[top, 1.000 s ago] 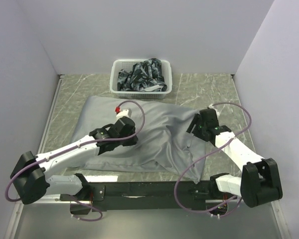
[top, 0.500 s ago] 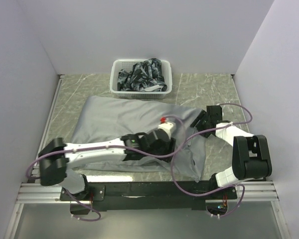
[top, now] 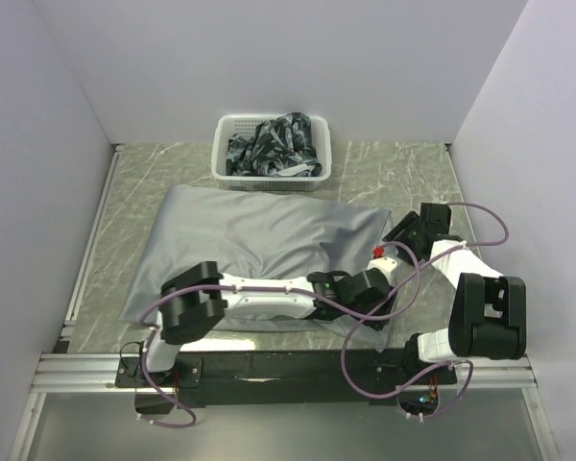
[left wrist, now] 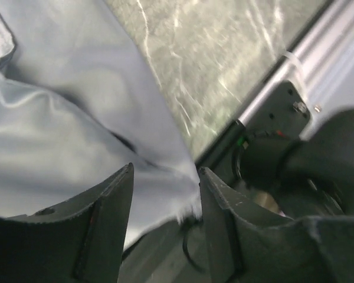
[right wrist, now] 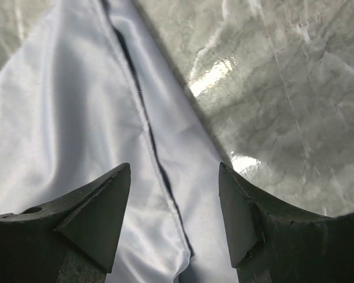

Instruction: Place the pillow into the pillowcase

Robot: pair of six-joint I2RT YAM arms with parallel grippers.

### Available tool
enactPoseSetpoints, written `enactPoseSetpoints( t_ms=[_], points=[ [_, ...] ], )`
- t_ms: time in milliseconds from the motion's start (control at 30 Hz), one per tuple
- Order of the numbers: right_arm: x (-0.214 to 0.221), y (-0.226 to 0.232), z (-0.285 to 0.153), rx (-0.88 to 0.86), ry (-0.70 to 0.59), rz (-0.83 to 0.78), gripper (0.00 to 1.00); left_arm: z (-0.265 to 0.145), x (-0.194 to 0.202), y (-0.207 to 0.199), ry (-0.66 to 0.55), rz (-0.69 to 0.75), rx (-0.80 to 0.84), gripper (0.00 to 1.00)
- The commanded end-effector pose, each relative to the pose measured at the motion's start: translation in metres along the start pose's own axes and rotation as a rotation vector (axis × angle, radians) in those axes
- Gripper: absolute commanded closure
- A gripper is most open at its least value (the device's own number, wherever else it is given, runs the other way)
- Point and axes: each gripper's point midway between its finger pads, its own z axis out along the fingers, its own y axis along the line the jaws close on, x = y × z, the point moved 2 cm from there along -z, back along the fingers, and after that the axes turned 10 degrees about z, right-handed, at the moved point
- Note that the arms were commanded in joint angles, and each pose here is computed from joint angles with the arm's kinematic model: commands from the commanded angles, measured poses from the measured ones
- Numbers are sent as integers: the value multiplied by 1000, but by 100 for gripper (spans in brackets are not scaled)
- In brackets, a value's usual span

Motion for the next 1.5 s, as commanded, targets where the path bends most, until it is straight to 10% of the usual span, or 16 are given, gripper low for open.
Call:
enactPoseSetpoints(
  t_ms=[0, 400, 733, 1467],
  points=[
    [-16, 21, -15, -52, -29, -17, 32, 29, 11, 2, 33, -31, -78, 49],
    [-19, 39, -15, -115, 4, -29, 32, 51, 46, 29, 96, -35, -260, 53],
    [-24, 40, 0, -87, 17, -44, 32, 46, 49, 16, 107, -27, -188, 99],
    [-41, 53, 48, -22, 14, -1, 48, 8, 38, -4, 36, -52, -56, 99]
  ],
)
